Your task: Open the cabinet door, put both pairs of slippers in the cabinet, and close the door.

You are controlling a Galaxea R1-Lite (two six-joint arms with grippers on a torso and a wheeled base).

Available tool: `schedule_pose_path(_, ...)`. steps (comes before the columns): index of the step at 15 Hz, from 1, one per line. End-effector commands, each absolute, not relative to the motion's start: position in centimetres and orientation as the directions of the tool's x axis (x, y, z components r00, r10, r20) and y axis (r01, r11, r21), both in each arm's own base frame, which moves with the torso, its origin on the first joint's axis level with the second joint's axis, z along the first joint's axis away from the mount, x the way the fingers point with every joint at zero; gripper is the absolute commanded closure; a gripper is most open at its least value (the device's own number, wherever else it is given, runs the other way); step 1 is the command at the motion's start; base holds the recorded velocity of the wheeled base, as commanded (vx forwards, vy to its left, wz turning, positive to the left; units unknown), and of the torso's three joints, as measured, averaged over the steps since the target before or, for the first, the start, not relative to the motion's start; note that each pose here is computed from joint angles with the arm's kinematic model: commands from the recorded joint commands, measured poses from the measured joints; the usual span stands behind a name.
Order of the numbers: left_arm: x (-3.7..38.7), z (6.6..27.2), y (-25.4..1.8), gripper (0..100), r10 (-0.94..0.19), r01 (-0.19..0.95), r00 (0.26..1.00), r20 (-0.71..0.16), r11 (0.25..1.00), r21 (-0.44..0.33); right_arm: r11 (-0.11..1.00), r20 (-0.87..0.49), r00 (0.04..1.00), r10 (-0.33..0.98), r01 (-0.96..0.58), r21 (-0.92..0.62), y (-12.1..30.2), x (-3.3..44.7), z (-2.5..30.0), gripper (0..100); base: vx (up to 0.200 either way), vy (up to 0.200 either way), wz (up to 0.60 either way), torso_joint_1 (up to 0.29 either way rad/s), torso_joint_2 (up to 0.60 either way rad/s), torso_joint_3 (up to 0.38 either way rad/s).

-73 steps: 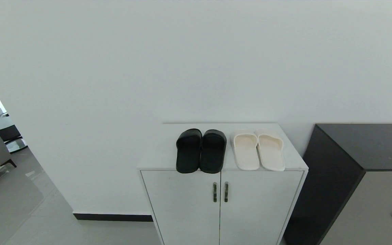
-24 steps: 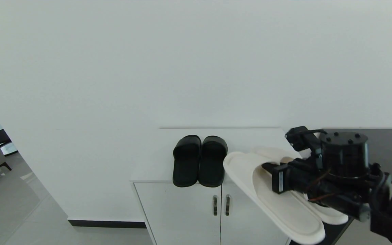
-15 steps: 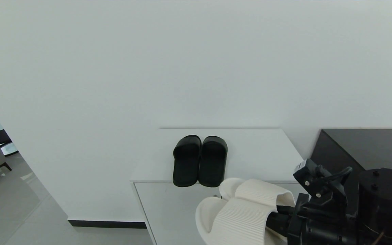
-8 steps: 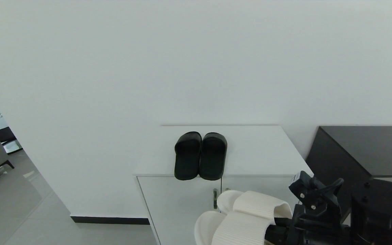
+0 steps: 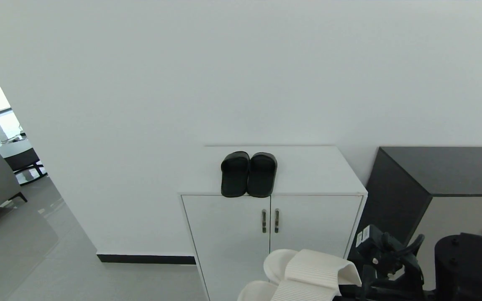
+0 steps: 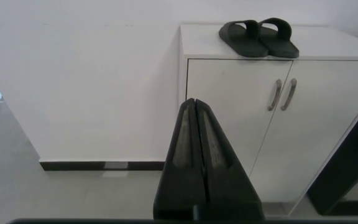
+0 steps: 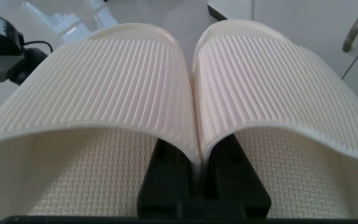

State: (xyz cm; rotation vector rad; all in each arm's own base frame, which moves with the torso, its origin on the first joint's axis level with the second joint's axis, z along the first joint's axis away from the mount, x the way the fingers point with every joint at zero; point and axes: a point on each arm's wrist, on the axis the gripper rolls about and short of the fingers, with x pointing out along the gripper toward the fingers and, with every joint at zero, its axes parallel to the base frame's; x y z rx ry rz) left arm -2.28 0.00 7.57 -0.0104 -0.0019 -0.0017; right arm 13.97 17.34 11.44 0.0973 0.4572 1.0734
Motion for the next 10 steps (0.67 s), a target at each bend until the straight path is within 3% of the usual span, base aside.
schedule_pose_path(1, -2.27, 7.57, 0.00, 100, -0.002, 0.002, 1.000, 0.000, 1.000, -0.011, 0.480, -0.313, 0.391, 0.866, -0.826, 0.295, 17.31, 13.88, 11.45, 100, 0.000, 0.000, 0.00, 0.000, 0.00, 0.000)
schedule_pose_path(3, -2.27, 7.57, 0.00, 100, -0.002, 0.002, 1.000, 0.000, 1.000, -0.011, 0.478, -0.314, 0.388, 0.866, -0.827, 0.297, 17.32, 13.85, 11.43, 100, 0.000, 0.000, 0.00, 0.000, 0.00, 0.000)
schedule_pose_path(10, -2.27, 7.57, 0.00, 100, -0.002, 0.002, 1.000, 0.000, 1.000, -0.012, 0.480, -0.318, 0.389, 0.865, -0.825, 0.298, 17.36, 13.92, 11.31, 100, 0.000, -0.200, 0.00, 0.006, 0.01, 0.002)
